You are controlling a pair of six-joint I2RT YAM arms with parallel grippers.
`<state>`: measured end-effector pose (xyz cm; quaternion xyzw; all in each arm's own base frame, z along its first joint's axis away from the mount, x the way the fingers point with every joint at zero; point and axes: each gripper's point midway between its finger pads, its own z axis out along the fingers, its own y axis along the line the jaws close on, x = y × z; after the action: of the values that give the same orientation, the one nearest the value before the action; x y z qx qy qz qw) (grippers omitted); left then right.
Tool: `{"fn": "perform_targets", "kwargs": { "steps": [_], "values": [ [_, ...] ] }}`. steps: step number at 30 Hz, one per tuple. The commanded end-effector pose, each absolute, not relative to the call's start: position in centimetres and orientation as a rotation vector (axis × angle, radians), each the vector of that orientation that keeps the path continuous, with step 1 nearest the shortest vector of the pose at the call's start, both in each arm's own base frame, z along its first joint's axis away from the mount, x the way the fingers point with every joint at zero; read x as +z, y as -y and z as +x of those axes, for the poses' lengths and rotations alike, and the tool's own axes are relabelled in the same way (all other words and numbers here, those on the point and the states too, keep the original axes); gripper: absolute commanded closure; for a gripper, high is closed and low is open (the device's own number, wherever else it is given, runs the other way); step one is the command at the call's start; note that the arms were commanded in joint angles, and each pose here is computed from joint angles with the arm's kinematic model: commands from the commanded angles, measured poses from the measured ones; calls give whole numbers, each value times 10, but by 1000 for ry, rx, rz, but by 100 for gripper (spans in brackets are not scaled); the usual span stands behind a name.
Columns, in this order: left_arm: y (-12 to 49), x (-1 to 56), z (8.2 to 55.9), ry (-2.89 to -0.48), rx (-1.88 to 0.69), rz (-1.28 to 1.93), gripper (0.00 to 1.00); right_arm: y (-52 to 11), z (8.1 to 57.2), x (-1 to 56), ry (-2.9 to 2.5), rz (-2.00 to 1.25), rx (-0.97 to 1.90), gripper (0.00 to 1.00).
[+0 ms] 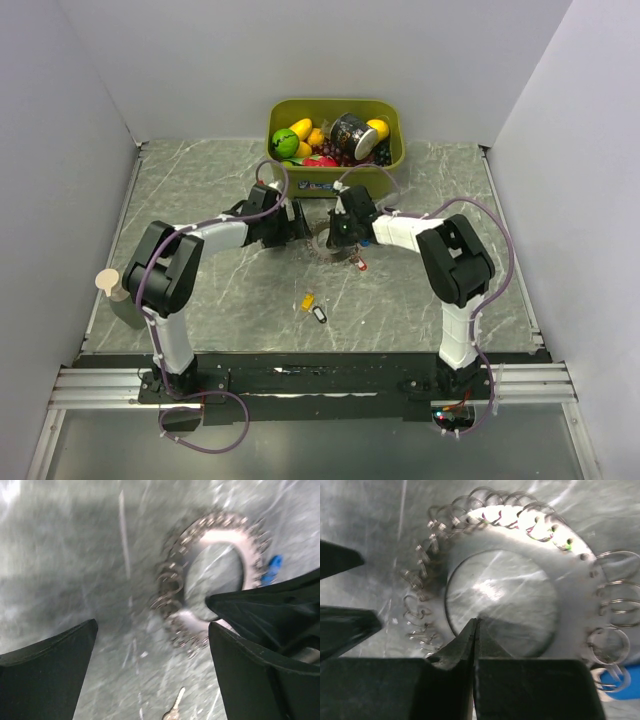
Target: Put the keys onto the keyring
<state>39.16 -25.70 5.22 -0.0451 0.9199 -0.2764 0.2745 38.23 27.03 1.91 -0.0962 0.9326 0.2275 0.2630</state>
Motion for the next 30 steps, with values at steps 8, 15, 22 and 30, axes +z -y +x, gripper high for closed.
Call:
{"fn": "perform_targets", "kwargs": {
  "steps": [8,15,22,30],
  "values": [
    [256,65,380,-2431,-777,-112,3,-284,306,12,-2645,-390,729,100],
    [256,66,376,-2428,-783,-63,4,-276,324,48,-2516,-297,658,95],
    [263,58,369,-2481,-718,9,2,-259,343,97,-2370,-226,605,89],
    [281,36,360,-2545,-762,58,6,-211,351,65,-2478,-84,564,89]
  ]
}}
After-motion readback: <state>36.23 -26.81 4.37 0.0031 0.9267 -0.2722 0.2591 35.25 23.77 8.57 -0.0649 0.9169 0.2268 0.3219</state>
